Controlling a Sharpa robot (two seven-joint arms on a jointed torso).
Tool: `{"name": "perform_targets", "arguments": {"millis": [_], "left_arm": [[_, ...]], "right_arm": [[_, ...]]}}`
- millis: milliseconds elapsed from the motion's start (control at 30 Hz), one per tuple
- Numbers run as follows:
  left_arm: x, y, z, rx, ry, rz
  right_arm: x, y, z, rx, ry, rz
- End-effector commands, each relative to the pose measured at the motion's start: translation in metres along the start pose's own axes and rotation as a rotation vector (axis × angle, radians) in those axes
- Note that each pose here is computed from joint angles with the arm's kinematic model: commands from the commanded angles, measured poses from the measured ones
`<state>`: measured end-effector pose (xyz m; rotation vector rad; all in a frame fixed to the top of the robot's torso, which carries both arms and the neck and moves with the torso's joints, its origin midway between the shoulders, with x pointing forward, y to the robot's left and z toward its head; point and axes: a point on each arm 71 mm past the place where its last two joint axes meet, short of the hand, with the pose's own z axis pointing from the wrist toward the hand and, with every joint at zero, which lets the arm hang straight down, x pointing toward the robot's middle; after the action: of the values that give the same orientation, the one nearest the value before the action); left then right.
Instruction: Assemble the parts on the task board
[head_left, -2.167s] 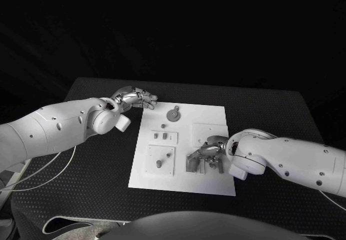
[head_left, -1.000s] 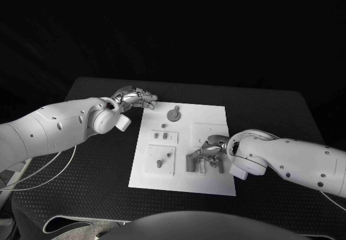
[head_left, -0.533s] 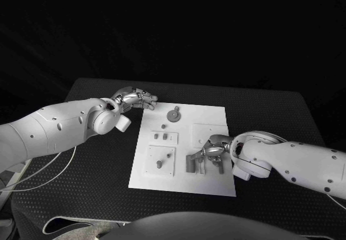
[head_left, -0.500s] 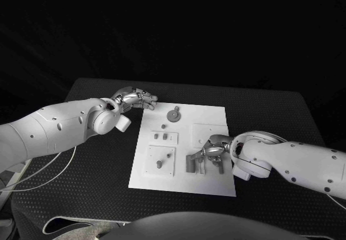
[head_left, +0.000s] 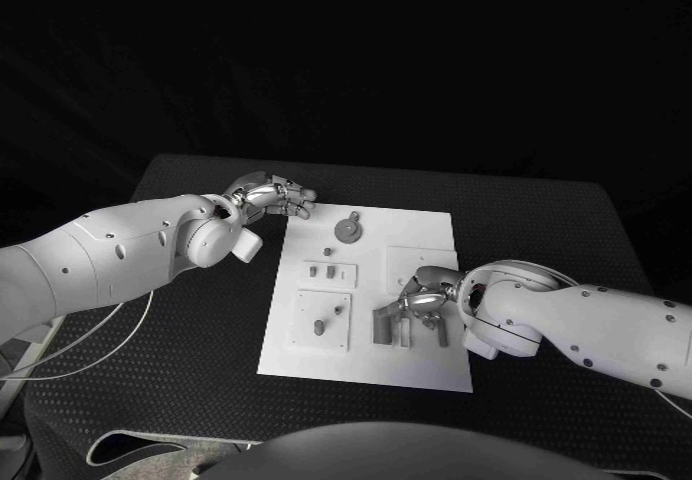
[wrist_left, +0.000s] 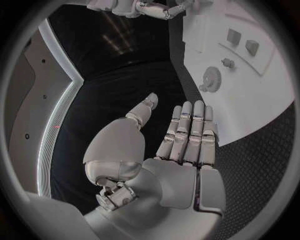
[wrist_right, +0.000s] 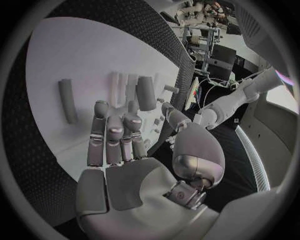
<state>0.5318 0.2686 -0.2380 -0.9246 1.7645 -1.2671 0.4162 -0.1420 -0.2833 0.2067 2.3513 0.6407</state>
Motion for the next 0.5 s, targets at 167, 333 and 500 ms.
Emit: {"name": "perform_targets", "arguments": {"millis": [167, 333, 500], "left_arm": [[0.0023, -0.0014, 0.0001, 0.007, 0.017, -0.01], [0.0029, -0.0015, 0.0001, 0.007, 0.02, -0.01], [0.0017, -0.0011, -0.0008, 0.004, 0.017, -0.01]], "right_arm": [[0.004, 0.01, 0.002, 0.001, 0.004, -0.086], [0.002, 0.012, 0.003, 0.006, -0.028, -0.139], [0.003, 0.018, 0.007, -0.002, -0.038, -0.164]]}}
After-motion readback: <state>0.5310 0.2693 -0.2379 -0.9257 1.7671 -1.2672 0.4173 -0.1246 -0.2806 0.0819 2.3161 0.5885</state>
